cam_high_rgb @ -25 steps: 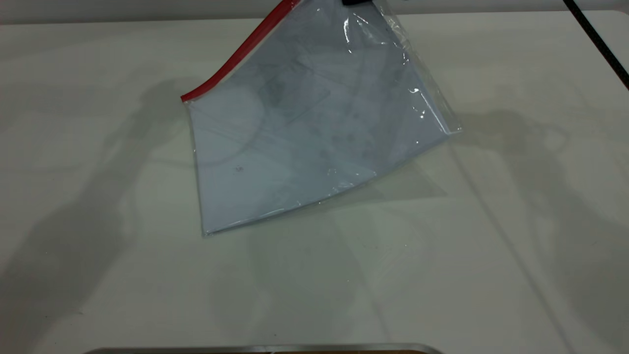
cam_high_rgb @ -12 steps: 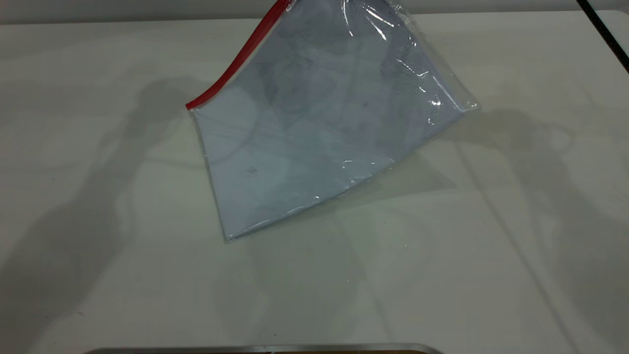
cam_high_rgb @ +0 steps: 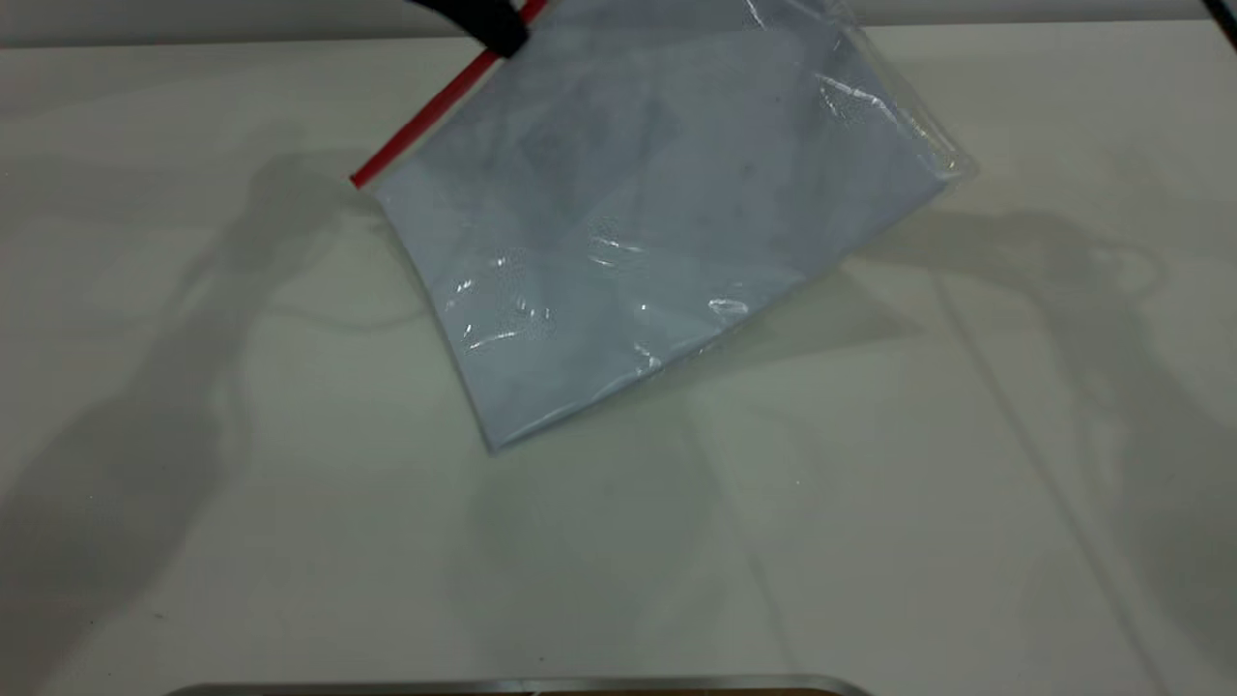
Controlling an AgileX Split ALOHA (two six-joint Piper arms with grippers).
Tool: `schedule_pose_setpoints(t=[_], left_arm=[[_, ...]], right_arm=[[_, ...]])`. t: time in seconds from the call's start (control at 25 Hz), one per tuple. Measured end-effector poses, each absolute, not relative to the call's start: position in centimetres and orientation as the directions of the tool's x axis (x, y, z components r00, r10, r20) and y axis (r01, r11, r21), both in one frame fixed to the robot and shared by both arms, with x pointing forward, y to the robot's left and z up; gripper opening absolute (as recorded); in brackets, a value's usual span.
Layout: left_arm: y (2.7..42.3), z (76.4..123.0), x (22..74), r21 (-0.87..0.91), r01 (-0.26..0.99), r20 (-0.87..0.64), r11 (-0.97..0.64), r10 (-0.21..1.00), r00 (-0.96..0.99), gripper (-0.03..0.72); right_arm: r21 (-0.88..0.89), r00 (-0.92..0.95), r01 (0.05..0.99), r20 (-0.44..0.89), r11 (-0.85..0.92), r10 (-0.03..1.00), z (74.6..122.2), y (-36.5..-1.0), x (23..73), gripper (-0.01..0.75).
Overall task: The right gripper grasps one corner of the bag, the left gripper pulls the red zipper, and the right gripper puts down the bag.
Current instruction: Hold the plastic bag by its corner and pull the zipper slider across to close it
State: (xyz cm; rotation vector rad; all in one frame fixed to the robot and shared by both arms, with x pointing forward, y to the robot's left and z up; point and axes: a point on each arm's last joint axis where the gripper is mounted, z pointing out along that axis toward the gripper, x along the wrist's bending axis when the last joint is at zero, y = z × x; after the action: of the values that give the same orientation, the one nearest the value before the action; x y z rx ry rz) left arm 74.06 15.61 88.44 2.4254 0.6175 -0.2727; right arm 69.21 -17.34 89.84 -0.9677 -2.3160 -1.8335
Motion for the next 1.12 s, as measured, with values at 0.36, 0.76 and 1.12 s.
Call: schedule_pose_setpoints(t=[0.36, 0.76, 1.12], left_arm=[[18.2, 87.7, 74.4, 0.4, 0.536, -0.289, -0.743, 0.453, 0.844, 0.066], [20.2, 87.2, 74.7, 0.305, 0.601, -0.256, -0.739, 0.544, 0.799, 0.073], [20.5, 87.1, 74.7, 0.273, 0.624, -0.245, -0.732, 0.574, 0.781, 0.078]], right_arm=[[0.872, -0.779, 0.489, 0.416, 0.038, 0.469, 90.2, -19.7, 69.9, 0.037], [0.873, -0.774, 0.488, 0.424, 0.015, 0.47, 90.4, -20.4, 70.0, 0.037], [0.873, -0.773, 0.487, 0.426, 0.01, 0.471, 90.5, -20.4, 70.0, 0.037]])
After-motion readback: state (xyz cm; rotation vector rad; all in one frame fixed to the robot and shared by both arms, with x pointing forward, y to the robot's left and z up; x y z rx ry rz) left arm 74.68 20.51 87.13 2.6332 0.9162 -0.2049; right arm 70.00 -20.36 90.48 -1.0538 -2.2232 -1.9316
